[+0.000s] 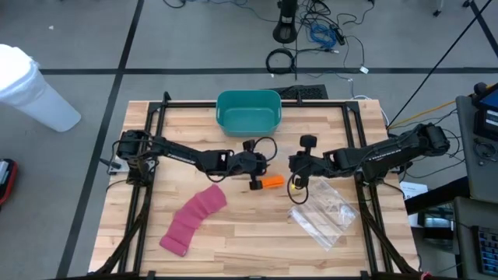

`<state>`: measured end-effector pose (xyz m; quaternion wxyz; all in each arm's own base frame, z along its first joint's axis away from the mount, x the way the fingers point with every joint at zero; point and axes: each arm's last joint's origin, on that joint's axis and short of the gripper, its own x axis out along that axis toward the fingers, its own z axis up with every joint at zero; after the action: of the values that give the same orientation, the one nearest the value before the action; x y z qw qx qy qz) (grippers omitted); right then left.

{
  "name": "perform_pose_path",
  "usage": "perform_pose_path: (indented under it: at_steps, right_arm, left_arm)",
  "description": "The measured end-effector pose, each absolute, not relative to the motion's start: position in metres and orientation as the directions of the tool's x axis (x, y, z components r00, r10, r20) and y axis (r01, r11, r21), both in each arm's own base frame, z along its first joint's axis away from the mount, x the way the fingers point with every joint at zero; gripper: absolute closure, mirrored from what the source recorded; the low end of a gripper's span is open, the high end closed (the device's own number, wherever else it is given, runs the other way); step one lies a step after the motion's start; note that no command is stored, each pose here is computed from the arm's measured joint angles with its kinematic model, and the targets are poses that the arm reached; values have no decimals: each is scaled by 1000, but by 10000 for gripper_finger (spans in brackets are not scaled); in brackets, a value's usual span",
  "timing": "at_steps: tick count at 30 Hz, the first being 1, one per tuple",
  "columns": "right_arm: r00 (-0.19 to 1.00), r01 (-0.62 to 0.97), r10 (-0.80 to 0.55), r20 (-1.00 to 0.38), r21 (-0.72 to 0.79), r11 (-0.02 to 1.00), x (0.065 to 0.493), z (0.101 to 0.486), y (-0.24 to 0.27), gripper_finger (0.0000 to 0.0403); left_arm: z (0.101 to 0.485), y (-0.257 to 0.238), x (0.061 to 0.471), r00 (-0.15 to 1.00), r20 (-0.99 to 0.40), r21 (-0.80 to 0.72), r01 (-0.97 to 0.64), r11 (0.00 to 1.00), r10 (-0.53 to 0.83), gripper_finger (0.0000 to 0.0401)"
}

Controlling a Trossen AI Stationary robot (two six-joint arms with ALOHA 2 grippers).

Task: Roll bandage
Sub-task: Put the orange bandage into the transparent zip bag

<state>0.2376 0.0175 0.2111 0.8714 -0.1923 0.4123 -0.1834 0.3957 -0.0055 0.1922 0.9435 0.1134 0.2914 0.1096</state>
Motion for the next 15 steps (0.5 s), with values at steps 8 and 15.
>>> perform_pose_path:
  at_steps: [8, 15]
  right_arm:
    - [579, 135, -485, -656, -509, 850, 238, 208, 16, 403]
    - [543, 120, -510, -667, -539, 833, 243, 199, 14, 403]
  left_arm:
    - [222, -7, 388, 852, -460, 279, -130, 952, 251, 276]
    - [255, -6, 380, 905, -344, 253, -169, 953, 252, 274]
